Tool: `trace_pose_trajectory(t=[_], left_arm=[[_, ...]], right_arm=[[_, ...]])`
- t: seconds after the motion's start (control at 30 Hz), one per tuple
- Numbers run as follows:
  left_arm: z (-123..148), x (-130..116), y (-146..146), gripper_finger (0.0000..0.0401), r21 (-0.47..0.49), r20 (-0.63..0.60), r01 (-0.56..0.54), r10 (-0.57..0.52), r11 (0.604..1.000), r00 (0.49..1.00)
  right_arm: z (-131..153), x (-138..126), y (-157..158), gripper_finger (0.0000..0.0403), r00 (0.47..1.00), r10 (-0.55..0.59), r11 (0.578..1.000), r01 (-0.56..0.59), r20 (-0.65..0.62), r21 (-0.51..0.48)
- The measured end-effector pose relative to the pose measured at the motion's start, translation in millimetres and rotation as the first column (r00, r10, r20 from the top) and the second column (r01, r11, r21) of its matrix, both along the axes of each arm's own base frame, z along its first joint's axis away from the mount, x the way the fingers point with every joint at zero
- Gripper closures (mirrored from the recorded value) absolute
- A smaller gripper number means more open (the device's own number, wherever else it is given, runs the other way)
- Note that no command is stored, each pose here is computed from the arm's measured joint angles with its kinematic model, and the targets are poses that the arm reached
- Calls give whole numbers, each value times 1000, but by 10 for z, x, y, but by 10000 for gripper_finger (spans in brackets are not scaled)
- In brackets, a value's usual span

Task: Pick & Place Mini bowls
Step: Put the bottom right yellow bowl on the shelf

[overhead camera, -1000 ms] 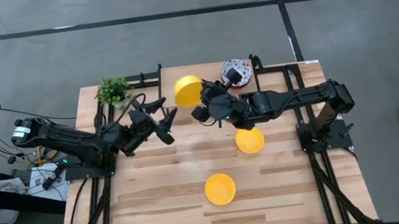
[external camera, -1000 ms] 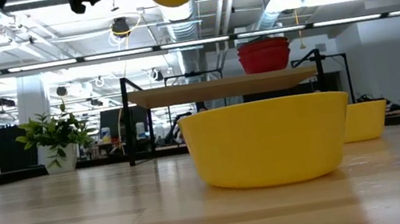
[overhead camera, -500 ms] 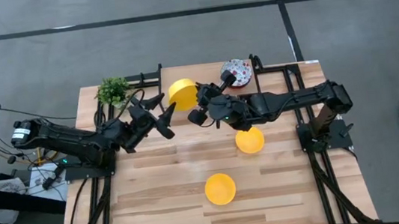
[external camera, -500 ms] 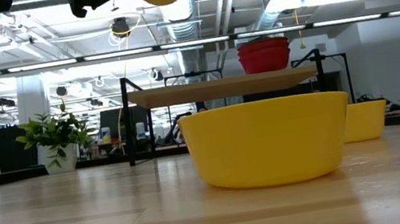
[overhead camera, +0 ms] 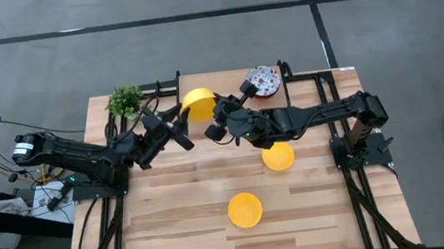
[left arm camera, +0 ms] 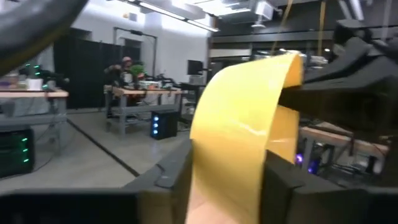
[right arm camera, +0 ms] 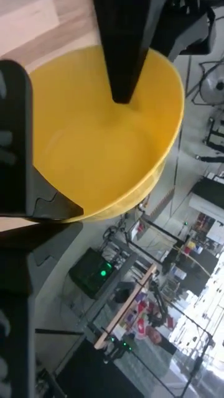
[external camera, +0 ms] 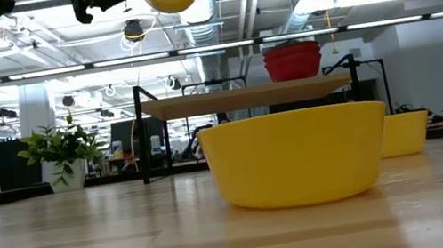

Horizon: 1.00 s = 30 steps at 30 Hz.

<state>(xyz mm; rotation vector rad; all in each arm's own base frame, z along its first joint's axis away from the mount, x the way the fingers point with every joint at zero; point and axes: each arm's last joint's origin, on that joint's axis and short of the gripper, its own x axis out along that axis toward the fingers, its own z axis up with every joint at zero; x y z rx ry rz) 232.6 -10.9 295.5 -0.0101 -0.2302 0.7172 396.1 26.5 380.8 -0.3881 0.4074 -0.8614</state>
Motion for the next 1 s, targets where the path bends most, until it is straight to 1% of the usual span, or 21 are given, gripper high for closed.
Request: trace_pose_trajectory(t=[0.2,0.27,0.37,0.47,0.67,0.77,0.83,0.9,1.0], left_arm=[[-8,-12,16,368,-59,29,-53,55,997,998],[-12,-11,19,386,-68,32,-58,60,996,998],[-16,-12,19,387,-87,46,-58,63,995,997],[-18,-14,21,391,-92,47,-68,73,993,996],[-19,-17,29,395,-106,54,-83,89,991,995],[-19,-19,27,397,-109,53,-89,95,990,994],[17,-1,26,397,-109,31,-108,112,988,993],[99,34,24,397,-102,-10,-129,128,986,992],[304,91,51,398,-99,-79,-154,147,983,986]], right_arm=[[-21,14,10,402,1000,8,1000,-8,-8,1],[-22,14,12,401,1000,10,1000,-10,-9,2],[-20,13,18,398,1000,16,1000,-16,-10,3],[-27,21,24,381,998,55,998,-55,-42,-5],[-23,22,155,313,974,195,980,-199,-118,-23],[-37,14,209,277,961,217,972,-229,-173,-50],[-67,-26,221,255,944,222,969,-241,-242,-54],[-105,-96,193,237,929,212,972,-231,-304,-29],[-152,-284,90,220,911,177,984,-165,-372,64]])
